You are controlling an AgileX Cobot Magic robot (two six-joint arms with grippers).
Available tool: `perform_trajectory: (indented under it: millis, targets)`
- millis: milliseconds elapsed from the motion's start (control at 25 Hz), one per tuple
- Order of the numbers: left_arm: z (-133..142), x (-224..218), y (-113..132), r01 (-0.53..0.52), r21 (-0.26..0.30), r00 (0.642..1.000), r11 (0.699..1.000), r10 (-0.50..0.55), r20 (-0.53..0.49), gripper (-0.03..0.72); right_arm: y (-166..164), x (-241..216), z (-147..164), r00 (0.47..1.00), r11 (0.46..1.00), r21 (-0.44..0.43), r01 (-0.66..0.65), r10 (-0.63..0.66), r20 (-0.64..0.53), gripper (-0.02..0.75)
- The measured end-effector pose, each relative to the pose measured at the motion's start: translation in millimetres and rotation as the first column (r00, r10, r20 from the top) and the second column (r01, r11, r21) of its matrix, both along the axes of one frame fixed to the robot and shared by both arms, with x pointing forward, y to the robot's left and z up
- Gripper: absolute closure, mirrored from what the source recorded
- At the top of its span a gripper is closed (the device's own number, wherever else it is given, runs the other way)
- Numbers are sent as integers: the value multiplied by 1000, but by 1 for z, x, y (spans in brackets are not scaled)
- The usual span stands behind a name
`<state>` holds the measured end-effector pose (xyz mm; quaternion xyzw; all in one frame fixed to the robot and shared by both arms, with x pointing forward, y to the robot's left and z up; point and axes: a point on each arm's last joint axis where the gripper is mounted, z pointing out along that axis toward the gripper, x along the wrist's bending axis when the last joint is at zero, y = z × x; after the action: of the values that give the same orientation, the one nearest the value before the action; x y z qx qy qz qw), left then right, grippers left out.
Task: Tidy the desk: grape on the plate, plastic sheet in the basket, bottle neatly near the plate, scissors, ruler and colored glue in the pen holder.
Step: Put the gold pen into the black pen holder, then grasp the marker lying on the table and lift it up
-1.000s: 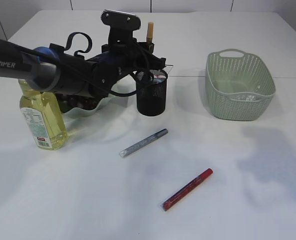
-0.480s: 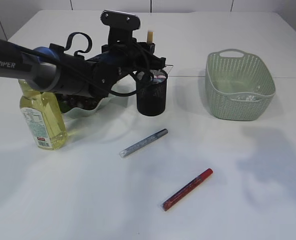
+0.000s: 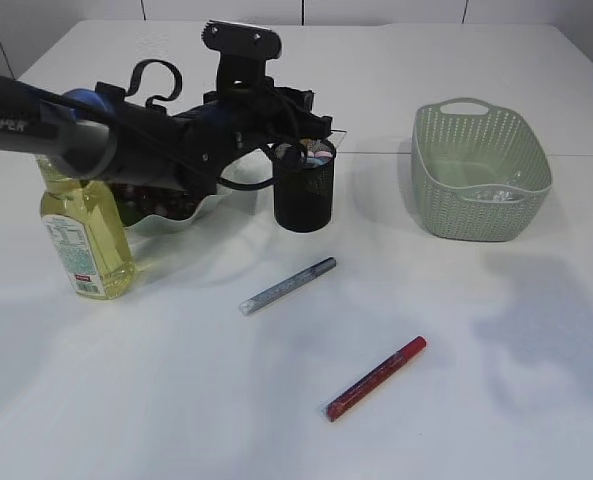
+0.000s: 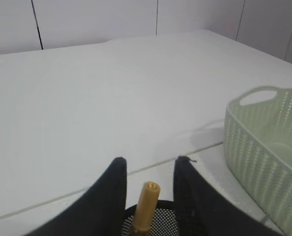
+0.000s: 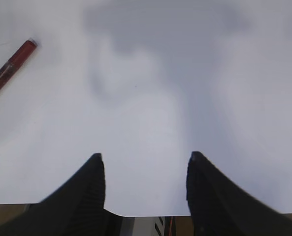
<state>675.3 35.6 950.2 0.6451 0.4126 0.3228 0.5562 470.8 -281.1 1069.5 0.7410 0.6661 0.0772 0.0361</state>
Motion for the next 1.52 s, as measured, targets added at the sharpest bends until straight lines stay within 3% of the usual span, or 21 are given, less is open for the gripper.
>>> perform_trajectory:
  millis: [320, 640, 880, 1120, 1240, 1520]
  targets:
    - [47, -14, 4, 41, 32, 996, 999, -38, -79, 442, 0, 0, 0, 1000, 1000, 0, 0, 0, 0, 315]
    - [82, -40, 14, 127, 148, 961, 981, -85, -262, 442, 0, 0, 0, 1000, 1000, 0, 0, 0, 0, 315]
    - [74, -59, 24, 224, 278, 874, 934, -65, -482, 442, 0, 0, 0, 1000, 1000, 0, 0, 0, 0, 315]
    - [63, -71, 30, 335, 369, 793, 867, -48, -608, 444, 0, 0, 0, 1000, 1000, 0, 0, 0, 0, 315]
    - [67, -75, 31, 397, 384, 748, 834, -51, -662, 444, 0, 0, 0, 1000, 1000, 0, 0, 0, 0, 315]
    - [44, -62, 15, 558, 358, 585, 749, -49, -810, 445, 0, 0, 0, 1000, 1000, 0, 0, 0, 0, 315]
